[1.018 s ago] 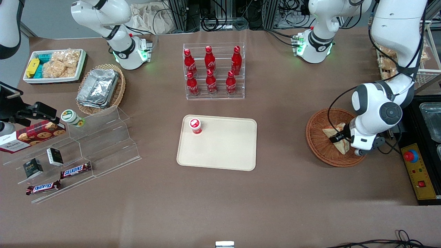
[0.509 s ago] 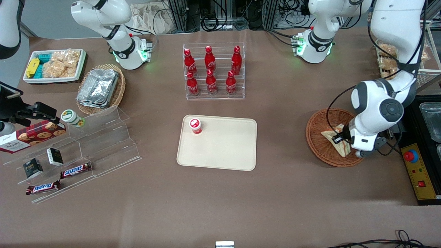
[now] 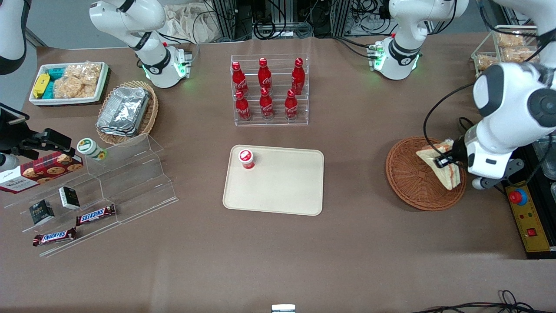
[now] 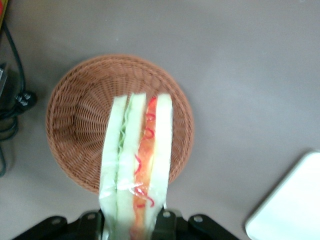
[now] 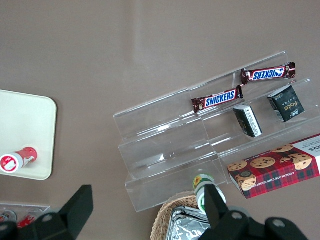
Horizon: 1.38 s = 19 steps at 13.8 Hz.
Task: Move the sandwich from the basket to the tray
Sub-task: 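Lift the sandwich out of the basket and carry it toward the tray, then lower the sandwich onto the cream tray beside the cup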
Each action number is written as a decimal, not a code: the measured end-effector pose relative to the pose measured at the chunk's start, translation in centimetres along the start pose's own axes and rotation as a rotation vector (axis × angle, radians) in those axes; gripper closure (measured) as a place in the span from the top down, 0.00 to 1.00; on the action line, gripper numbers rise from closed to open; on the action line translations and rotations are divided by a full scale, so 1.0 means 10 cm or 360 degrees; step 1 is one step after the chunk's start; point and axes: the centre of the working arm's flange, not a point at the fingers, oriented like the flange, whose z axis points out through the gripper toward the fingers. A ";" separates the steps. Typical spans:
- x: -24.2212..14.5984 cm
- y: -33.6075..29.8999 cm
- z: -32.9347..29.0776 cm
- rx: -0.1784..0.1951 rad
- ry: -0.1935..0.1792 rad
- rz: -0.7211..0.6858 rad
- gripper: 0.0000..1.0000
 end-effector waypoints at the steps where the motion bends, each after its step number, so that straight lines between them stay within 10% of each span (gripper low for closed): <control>1: -0.09 0.11 -0.26 0.0003 -0.0006 0.0039 0.32; 10: -1.60 1.51 -1.21 0.0041 0.0090 0.0387 0.32; 19: -2.27 2.82 0.31 0.0142 0.0030 0.0589 0.32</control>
